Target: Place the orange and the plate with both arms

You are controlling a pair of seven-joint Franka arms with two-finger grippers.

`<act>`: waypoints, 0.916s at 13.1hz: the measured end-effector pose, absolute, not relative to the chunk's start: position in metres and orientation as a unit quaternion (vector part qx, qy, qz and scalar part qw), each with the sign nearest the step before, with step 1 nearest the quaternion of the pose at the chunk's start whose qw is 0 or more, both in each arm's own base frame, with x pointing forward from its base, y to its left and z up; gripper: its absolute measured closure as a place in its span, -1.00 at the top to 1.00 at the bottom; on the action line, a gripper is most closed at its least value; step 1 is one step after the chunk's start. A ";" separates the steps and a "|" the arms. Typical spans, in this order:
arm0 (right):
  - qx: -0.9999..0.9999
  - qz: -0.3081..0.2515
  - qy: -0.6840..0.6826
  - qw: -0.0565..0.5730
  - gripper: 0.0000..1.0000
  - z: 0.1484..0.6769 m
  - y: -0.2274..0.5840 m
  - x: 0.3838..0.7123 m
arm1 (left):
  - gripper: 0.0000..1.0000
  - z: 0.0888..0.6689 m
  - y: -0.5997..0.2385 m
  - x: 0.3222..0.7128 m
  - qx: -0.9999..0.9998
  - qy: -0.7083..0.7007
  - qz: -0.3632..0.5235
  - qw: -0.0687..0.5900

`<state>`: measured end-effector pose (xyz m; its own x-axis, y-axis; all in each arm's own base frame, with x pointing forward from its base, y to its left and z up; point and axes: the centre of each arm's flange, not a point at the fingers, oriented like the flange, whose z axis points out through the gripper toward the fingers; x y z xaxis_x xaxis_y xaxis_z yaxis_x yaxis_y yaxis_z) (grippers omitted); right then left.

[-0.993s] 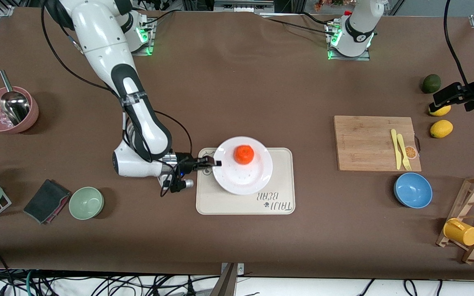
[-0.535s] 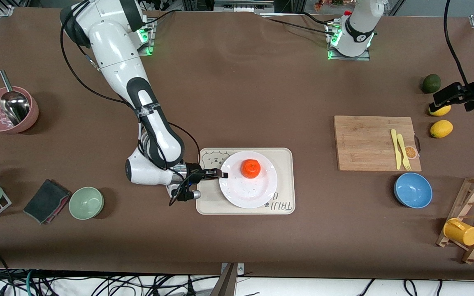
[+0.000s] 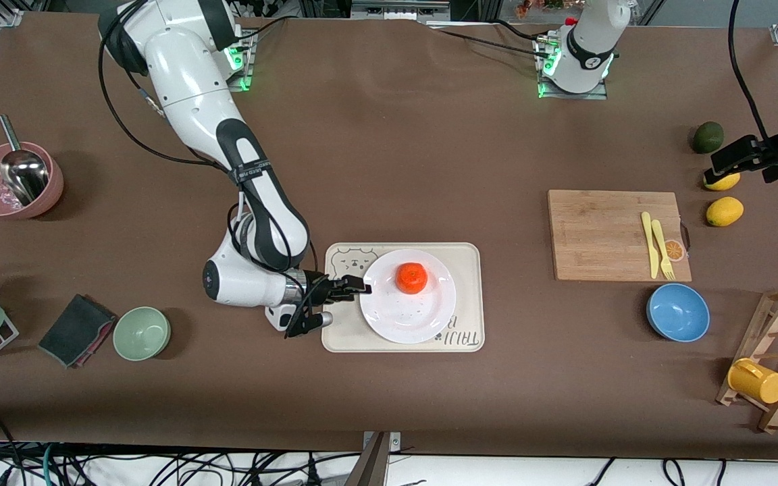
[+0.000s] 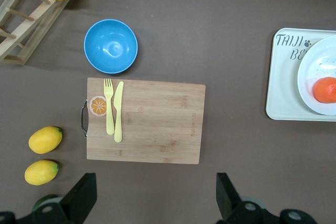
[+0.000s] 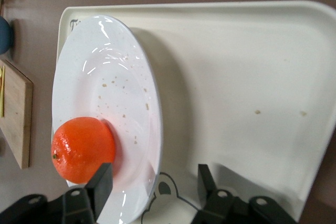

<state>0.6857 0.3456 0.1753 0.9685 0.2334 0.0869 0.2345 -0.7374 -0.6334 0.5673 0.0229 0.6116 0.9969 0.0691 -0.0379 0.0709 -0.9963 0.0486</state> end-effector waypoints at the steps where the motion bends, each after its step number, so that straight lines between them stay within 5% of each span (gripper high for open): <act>1: -0.937 -0.008 -0.153 0.314 0.74 0.185 0.348 0.686 | 1.00 0.612 0.023 0.567 0.999 0.035 -0.018 0.025; 2: -0.942 -0.016 -0.183 0.279 0.97 0.196 0.350 0.687 | 1.00 0.612 0.023 0.567 0.999 0.035 -0.018 0.025; 3: -0.948 -0.024 -0.211 0.236 1.00 0.211 0.350 0.689 | 1.00 0.612 0.023 0.567 0.999 0.035 -0.018 0.025; 8: -0.958 -0.015 -0.287 0.000 1.00 0.285 0.311 0.697 | 1.00 0.612 0.023 0.567 0.999 0.035 -0.018 0.025; 12: -0.971 -0.004 -0.227 -0.082 1.00 0.373 0.201 0.721 | 1.00 0.612 0.023 0.568 0.999 0.035 -0.018 0.025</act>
<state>0.7205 0.2010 0.3729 0.8973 0.4405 -0.0289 0.4391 -0.8839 0.1608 0.5675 0.0229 0.6118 0.9969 0.0690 -0.0378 0.0709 -0.9963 0.0487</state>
